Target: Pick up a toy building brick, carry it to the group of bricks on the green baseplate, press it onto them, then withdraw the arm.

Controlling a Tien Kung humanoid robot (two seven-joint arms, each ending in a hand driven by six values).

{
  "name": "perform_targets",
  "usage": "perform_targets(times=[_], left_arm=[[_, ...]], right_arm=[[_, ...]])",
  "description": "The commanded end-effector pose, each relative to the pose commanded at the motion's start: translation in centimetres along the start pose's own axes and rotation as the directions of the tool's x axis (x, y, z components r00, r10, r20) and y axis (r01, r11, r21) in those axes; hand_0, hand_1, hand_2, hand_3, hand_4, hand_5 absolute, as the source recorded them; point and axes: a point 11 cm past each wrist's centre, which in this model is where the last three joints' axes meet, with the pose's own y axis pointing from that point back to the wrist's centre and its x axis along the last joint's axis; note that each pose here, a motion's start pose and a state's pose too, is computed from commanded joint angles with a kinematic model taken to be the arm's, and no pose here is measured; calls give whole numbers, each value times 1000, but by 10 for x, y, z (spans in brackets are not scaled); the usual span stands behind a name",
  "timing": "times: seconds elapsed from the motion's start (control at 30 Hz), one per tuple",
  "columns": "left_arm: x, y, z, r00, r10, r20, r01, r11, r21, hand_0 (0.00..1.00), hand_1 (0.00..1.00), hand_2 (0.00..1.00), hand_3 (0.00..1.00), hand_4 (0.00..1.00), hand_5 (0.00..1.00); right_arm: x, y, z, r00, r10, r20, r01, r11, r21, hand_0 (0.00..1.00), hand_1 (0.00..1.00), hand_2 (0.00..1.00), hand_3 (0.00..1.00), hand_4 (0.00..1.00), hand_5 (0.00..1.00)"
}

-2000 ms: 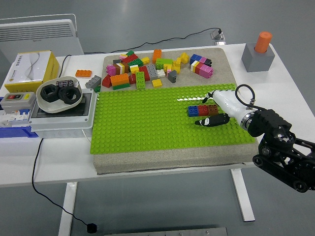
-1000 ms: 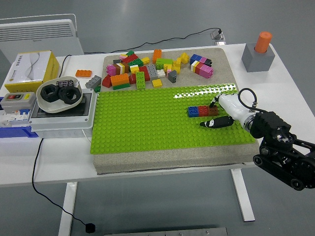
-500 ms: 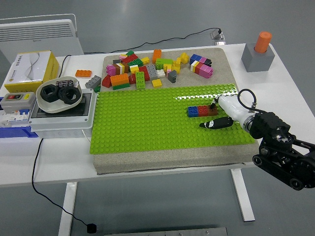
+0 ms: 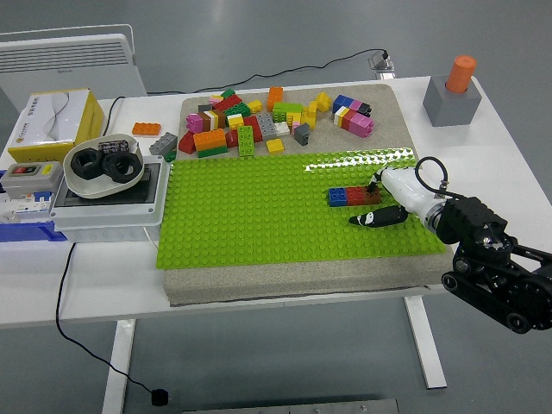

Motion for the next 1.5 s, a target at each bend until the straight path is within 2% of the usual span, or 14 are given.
perform_targets(times=[0.43, 0.47, 0.67, 0.7, 0.77, 0.83, 0.87, 1.03, 1.07, 1.23, 1.27, 1.3, 1.37, 1.5], left_arm=[[-1, 0, -2, 1000, -2, -2, 2, 1000, 4, 777, 775, 796, 826, 928, 720], [-1, 0, -2, 1000, -2, -2, 2, 1000, 4, 777, 774, 796, 826, 927, 719], [-1, 0, -2, 1000, -2, 2, 2, 1000, 6, 777, 774, 796, 826, 927, 719], [-1, 0, -3, 1000, -2, 3, 2, 1000, 7, 777, 775, 797, 827, 928, 720], [-2, 0, -3, 1000, -3, 2, 3, 1000, 8, 777, 775, 797, 827, 928, 720], [-3, -1, -5, 1000, -3, -2, 3, 1000, 9, 777, 775, 797, 827, 928, 720], [-3, -1, -5, 1000, -2, -4, 2, 1000, 10, 776, 773, 794, 826, 925, 718], [-3, -1, -8, 1000, 18, -13, -17, 1000, 10, 776, 773, 794, 826, 925, 718], [-3, -1, -8, 1000, 22, -12, -22, 1000, 10, 769, 766, 787, 815, 912, 716], [-3, -1, -10, 1000, 31, -5, -31, 1000, 8, 769, 766, 787, 815, 912, 716], [-3, -1, -10, 999, 32, -4, -32, 999, 7, 767, 764, 786, 809, 912, 716], [-3, -1, -10, 999, 33, 0, -33, 999, 8, 767, 764, 786, 809, 912, 716], [-2, -1, -11, 999, 36, 5, -36, 999, 8, 767, 764, 786, 809, 912, 716], [-1, -1, -12, 999, 46, 6, -46, 999, 8, 760, 759, 769, 801, 898, 698]], right_arm=[[17, 4, 0, 994, 50, 96, -53, 998, 29, 883, 832, 868, 637, 998, 666], [19, 5, 0, 992, 56, 114, -59, 998, 31, 871, 827, 859, 632, 979, 629], [29, 14, 5, 959, 99, 267, -113, 993, 36, 871, 827, 859, 632, 979, 629], [29, 17, 6, 949, 107, 297, -125, 991, 40, 860, 822, 847, 635, 933, 570], [30, 24, 6, 914, 133, 384, -163, 985, 46, 860, 822, 847, 635, 933, 570], [31, 32, 7, 865, 162, 474, -208, 977, 47, 860, 822, 847, 635, 933, 570], [30, 36, 8, 836, 175, 519, -229, 973, 41, 806, 759, 797, 645, 854, 418], [17, 52, 25, 662, 225, 715, -297, 954, -25, 806, 759, 797, 645, 854, 418], [12, 55, 30, 612, 227, 757, -302, 952, -42, 729, 683, 719, 641, 825, 372], [-5, 69, 54, 390, 246, 887, -332, 936, -114, 729, 683, 719, 641, 825, 372], [-5, 71, 58, 355, 252, 901, -341, 932, -126, 729, 683, 719, 641, 825, 372], [-3, 73, 64, 310, 262, 914, -359, 922, -143, 720, 614, 656, 636, 856, 447], [-1, 76, 72, 231, 274, 934, -386, 906, -170, 720, 614, 656, 636, 856, 447], [1, 80, 82, 114, 286, 952, -406, 887, -217, 718, 609, 631, 635, 863, 458]])
